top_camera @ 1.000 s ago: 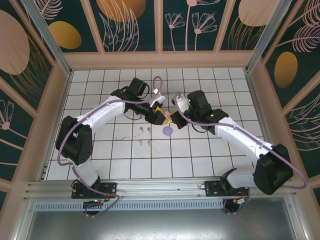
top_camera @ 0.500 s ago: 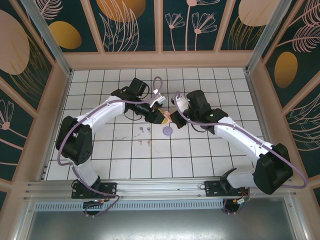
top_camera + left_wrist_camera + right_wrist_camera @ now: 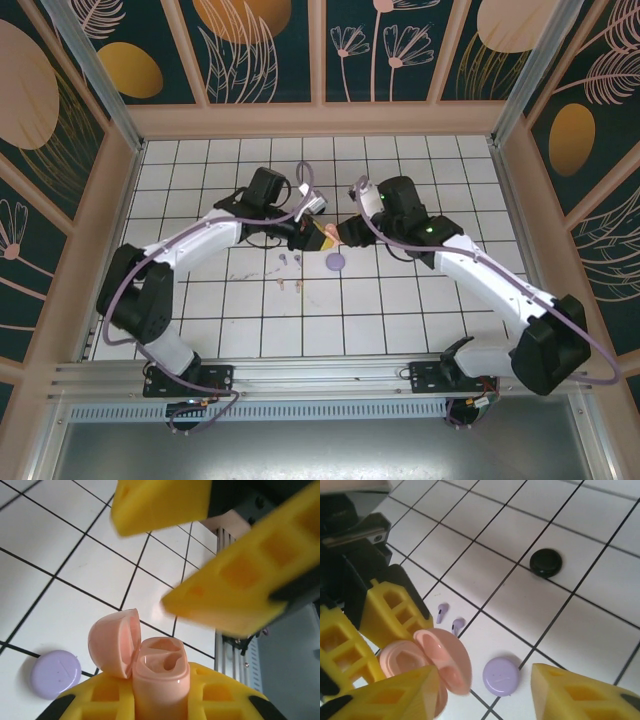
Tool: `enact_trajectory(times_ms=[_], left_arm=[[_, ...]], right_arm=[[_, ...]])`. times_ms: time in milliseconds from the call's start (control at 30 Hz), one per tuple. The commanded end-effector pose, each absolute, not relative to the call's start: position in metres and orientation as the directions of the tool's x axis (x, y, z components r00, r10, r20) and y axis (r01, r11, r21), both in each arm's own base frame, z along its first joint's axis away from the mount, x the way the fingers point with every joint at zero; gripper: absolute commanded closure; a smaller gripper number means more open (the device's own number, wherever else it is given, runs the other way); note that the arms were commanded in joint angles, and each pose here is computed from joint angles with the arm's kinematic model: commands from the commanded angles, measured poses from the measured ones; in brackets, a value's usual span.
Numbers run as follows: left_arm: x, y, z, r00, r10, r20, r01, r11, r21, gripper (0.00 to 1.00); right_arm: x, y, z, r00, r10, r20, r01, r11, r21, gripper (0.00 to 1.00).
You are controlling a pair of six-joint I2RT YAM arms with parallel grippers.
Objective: Insert the wireless bluetooth earbuds into the charging case
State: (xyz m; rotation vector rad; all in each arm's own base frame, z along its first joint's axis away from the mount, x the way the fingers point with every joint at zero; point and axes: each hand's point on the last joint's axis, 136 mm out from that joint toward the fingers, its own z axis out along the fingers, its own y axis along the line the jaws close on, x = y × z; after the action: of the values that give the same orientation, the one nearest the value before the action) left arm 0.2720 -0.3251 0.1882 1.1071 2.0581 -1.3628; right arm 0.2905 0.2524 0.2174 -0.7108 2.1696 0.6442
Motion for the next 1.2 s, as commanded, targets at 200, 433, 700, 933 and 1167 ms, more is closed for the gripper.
enact_trajectory(times_ms=[200,433,700,933,1167], left_arm=[[0.325,-0.273,0.261,-0.414,-0.021,-0.910,0.795,0.479,-0.373,1.00],[0.338,-0.221,0.290,-0.269,-0.191,-0.944,0.669,0.668,-0.326,1.00],[0.345,-0.165,0.302,-0.144,-0.322,-0.936,0.525,0.777,-0.348,1.00],[0.354,-0.136,0.302,-0.109,-0.382,-0.918,0.448,0.805,-0.388,1.00],[0.360,-0.118,0.303,-0.084,-0.431,-0.898,0.408,0.808,-0.426,1.00]], right_arm=[[0.265,0.237,0.228,-0.708,-0.074,-0.702,-0.486,0.773,0.408,0.42],[0.254,0.293,0.195,-0.803,-0.066,-0.592,-0.410,0.782,0.469,0.42],[0.244,0.359,0.138,-0.875,-0.134,-0.464,-0.345,0.845,0.408,0.43],[0.235,0.391,0.092,-0.905,-0.202,-0.374,-0.322,0.901,0.290,0.47],[0.233,0.397,0.060,-0.922,-0.224,-0.317,-0.292,0.938,0.187,0.51]])
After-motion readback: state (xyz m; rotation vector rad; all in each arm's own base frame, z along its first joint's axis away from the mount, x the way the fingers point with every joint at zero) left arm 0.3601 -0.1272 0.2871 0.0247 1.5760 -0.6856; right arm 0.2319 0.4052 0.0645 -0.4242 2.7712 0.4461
